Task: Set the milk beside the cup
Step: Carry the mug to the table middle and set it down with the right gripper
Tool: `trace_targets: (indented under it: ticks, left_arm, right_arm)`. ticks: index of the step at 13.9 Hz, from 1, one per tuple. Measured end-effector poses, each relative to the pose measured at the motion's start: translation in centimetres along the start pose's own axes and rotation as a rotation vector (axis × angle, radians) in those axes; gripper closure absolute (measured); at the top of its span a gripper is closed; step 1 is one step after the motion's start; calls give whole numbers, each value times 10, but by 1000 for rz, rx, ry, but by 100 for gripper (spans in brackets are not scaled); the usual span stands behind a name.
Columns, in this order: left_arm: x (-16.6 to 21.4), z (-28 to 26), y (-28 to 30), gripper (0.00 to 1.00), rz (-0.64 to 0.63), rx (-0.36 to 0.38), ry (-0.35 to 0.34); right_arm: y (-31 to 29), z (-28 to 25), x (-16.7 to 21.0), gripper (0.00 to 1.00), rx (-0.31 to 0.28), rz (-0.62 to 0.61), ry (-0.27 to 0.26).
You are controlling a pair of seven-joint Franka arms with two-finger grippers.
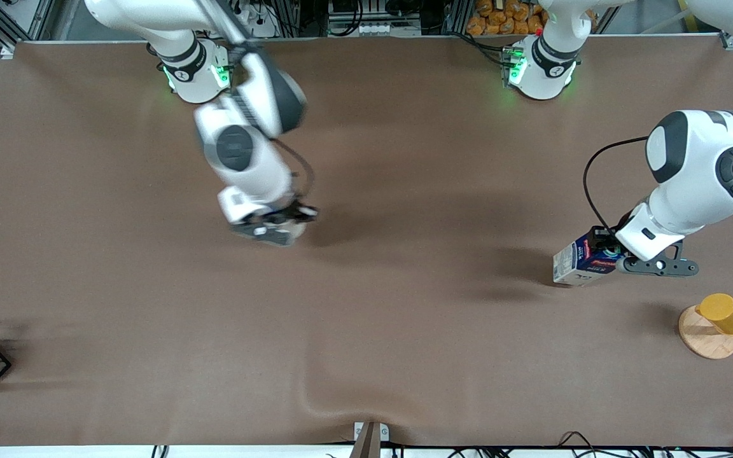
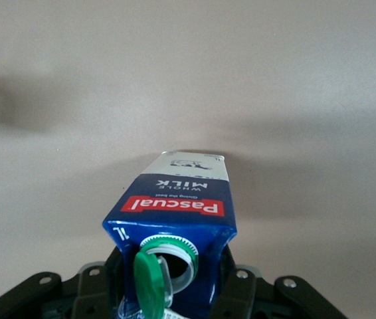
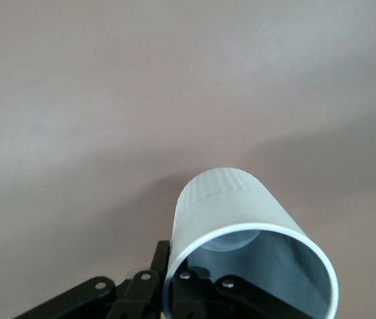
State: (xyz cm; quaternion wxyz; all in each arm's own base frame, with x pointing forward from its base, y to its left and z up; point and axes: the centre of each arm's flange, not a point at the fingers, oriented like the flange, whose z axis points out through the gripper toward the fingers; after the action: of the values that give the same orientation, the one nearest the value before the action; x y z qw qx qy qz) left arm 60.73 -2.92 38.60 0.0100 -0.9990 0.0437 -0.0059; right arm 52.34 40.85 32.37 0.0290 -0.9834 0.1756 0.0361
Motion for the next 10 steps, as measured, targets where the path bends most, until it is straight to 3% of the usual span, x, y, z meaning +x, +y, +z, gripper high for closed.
trace_targets:
  ticks: [3, 8, 10]
  left_arm:
    - [1, -13, 2, 46, -9, -17, -4]
    - [3, -18, 5, 46, -20, -40, 0]
    - [4, -23, 9, 46, -16, -44, 2]
  right_arm:
    - [-55, 39, -14, 95, 18, 53, 19]
    - [-90, 73, -39, 95, 23, 3, 25]
    - [-98, 76, -51, 81, 28, 4, 28]
